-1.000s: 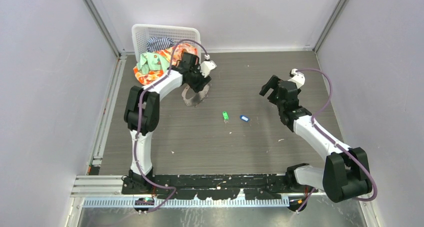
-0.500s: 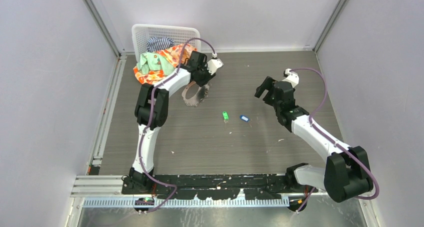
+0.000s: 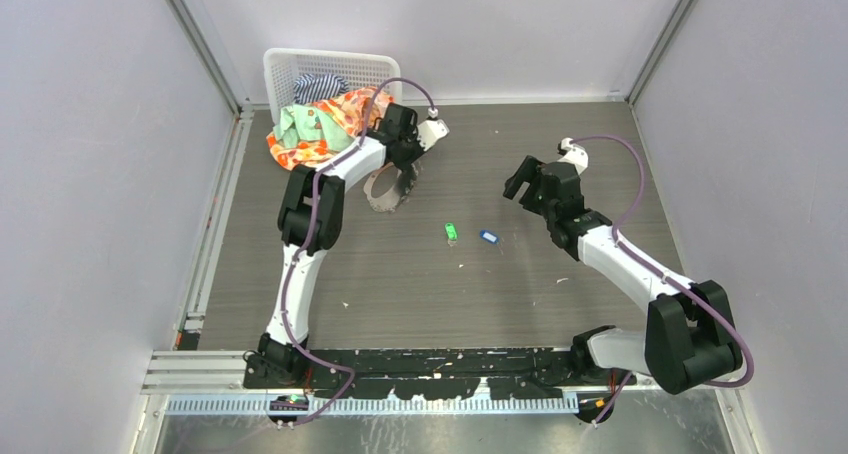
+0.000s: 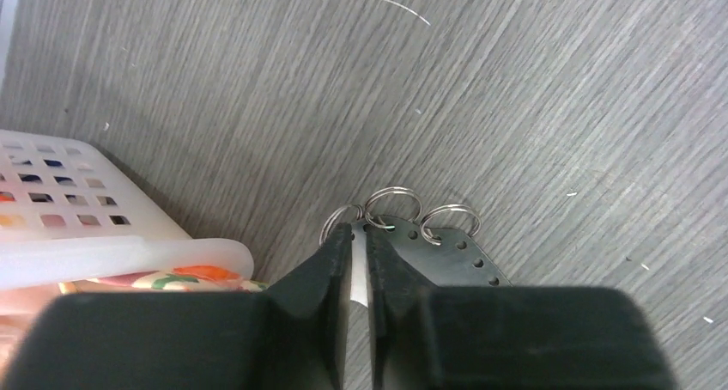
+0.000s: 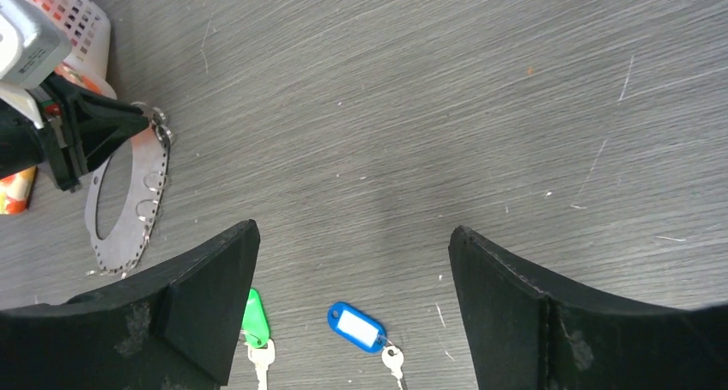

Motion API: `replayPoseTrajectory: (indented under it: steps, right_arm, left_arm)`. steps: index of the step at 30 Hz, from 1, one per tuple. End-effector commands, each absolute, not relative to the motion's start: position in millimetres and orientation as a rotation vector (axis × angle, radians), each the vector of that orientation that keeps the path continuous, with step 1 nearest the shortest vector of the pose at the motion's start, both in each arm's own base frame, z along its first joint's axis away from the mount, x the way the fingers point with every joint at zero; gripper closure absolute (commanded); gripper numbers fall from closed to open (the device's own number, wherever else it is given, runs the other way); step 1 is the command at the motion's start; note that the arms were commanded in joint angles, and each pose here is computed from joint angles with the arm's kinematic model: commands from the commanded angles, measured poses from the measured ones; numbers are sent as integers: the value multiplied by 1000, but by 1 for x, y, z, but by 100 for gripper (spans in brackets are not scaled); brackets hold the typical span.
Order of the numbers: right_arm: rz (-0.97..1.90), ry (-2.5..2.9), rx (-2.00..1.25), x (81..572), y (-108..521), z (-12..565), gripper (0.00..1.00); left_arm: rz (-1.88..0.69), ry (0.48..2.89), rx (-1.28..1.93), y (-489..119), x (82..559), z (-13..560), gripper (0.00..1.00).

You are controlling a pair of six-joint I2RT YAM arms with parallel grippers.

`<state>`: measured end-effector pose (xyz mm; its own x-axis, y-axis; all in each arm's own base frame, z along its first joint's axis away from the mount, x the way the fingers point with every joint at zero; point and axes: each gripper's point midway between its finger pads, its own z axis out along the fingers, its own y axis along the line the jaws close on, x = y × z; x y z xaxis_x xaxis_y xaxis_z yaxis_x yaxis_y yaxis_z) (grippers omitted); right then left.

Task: Put the keys on the keyring

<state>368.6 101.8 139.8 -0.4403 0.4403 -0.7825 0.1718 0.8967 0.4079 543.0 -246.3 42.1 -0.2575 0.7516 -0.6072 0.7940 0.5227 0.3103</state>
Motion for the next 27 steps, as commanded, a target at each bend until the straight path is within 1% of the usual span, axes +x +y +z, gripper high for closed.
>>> replayPoseTrajectory:
  steps: [1, 2, 3, 7, 13, 18, 21, 24, 27]
  right_arm:
    - [405, 1966, 431, 380, 117, 169, 15]
    - [409, 1967, 427, 379, 118, 169, 16]
    - [413, 1969, 424, 379, 119, 169, 18]
    - [435, 1973, 410, 378, 126, 171, 23]
    - [466, 1958, 389, 375, 131, 181, 32]
    - [491, 1952, 366, 370, 135, 187, 42]
    - [516, 1949, 339, 366, 141, 191, 46]
    - [535, 1937, 280, 363, 153, 194, 51]
    - [550, 1934, 262, 363, 158, 195, 51]
  left_arm:
    - [-80, 2003, 1260, -250, 553, 47, 92]
    - [-88, 2005, 1263, -251, 552, 45, 99]
    - [-95, 2010, 1267, -251, 550, 44, 99]
    - [-183, 2000, 1310, -257, 534, 46, 100]
    - [-380, 1956, 1379, -271, 495, 53, 100]
    - [-621, 1947, 1423, -283, 452, 81, 100]
    - [-717, 1945, 1444, -285, 428, 94, 100]
    - [-723, 1937, 1446, -279, 413, 104, 100]
    - [-617, 1907, 1466, -268, 416, 114, 99]
